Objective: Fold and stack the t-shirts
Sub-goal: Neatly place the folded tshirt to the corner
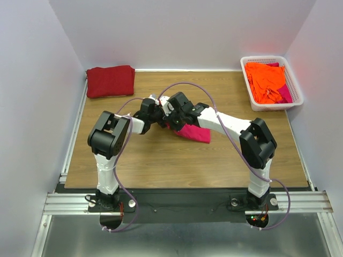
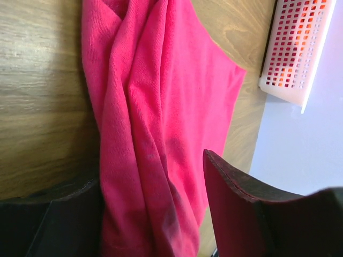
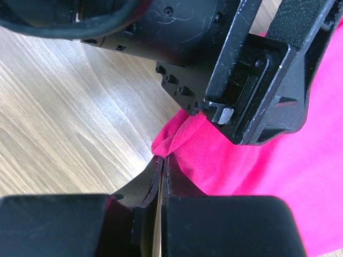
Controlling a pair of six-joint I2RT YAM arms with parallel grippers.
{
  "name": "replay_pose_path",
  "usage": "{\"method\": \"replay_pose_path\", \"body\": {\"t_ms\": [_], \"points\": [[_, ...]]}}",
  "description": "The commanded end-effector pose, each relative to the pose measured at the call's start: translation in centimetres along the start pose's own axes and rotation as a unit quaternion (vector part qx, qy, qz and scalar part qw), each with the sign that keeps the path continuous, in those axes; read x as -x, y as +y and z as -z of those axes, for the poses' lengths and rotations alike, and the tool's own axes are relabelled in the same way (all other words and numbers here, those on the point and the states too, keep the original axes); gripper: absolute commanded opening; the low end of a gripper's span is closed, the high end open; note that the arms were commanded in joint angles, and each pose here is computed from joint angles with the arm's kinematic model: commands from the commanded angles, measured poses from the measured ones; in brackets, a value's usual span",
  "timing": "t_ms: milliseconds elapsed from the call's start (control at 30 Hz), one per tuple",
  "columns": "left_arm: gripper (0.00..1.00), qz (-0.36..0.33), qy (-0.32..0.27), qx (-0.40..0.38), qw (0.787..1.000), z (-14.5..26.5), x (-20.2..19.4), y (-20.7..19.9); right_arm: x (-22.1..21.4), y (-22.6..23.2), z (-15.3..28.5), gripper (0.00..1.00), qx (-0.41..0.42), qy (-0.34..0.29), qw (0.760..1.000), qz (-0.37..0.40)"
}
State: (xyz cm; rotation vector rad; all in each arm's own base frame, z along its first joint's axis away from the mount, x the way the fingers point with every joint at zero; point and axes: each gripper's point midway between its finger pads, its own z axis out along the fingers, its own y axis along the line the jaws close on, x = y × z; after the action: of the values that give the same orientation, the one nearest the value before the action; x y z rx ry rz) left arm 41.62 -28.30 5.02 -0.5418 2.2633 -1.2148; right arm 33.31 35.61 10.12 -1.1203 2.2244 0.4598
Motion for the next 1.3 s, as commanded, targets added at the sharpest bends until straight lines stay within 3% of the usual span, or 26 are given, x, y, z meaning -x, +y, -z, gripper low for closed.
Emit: {"method": "replay_pose_path", "body": {"t_ms": [0,100,167,200,233,267,300,400,433,600,700,1000,1267], "points": [[0.68,-0.018,-0.012,0.032,0.999,-0.8,0.5,2.1,3.2,0.2,1.2,0.01,0.009,-0.046,0.999,-0.004],[0.60,-0.022,-0.011,0.028,0.999,-1.0,0.5,2.0,3.2,0.2,1.2,0.01,0.009,-0.046,0.999,-0.004],[0.38,-0.030,-0.011,0.025,0.999,-1.0,0.6,1.8,3.2,0.2,1.1,0.01,0.007,-0.045,0.999,-0.006],[0.18,-0.042,-0.011,0.025,0.999,-0.9,0.7,1.7,3.2,0.1,1.0,0.01,0.006,-0.044,0.999,-0.007],[0.12,-0.050,-0.013,0.035,0.998,-0.9,1.1,1.5,3.2,0.1,1.0,0.03,0.005,-0.044,0.999,-0.008],[0.05,-0.064,-0.016,0.040,0.997,-0.8,1.5,1.3,3.3,-0.1,1.2,0.07,0.000,-0.045,0.999,-0.010],[0.00,-0.103,-0.025,0.034,0.994,-1.0,2.7,0.2,3.4,-0.2,1.4,0.22,-0.001,-0.048,0.999,-0.012],[0.00,-0.185,-0.022,0.092,0.978,-1.3,4.7,1.1,4.1,-1.1,3.3,0.57,-0.006,-0.065,0.997,-0.026],[0.00,-0.233,-0.025,0.108,0.966,-1.5,6.1,0.9,3.8,-1.5,3.7,0.62,-0.010,-0.065,0.997,-0.031],[0.00,-0.311,-0.049,0.148,0.937,-1.6,12.0,-0.4,2.9,-5.1,6.2,0.78,-0.049,-0.071,0.995,-0.060],[0.00,-0.337,-0.065,0.165,0.924,-1.8,14.6,-0.2,1.7,-7.1,7.1,1.00,-0.073,-0.064,0.992,-0.075],[0.00,-0.381,-0.156,0.186,0.892,0.7,26.7,-3.5,-0.5,-10.4,9.6,1.00,-0.119,-0.054,0.987,-0.094],[0.00,-0.461,-0.233,0.200,0.833,5.2,33.3,-8.8,-0.8,-10.0,8.7,1.00,-0.104,-0.046,0.989,-0.094]]}}
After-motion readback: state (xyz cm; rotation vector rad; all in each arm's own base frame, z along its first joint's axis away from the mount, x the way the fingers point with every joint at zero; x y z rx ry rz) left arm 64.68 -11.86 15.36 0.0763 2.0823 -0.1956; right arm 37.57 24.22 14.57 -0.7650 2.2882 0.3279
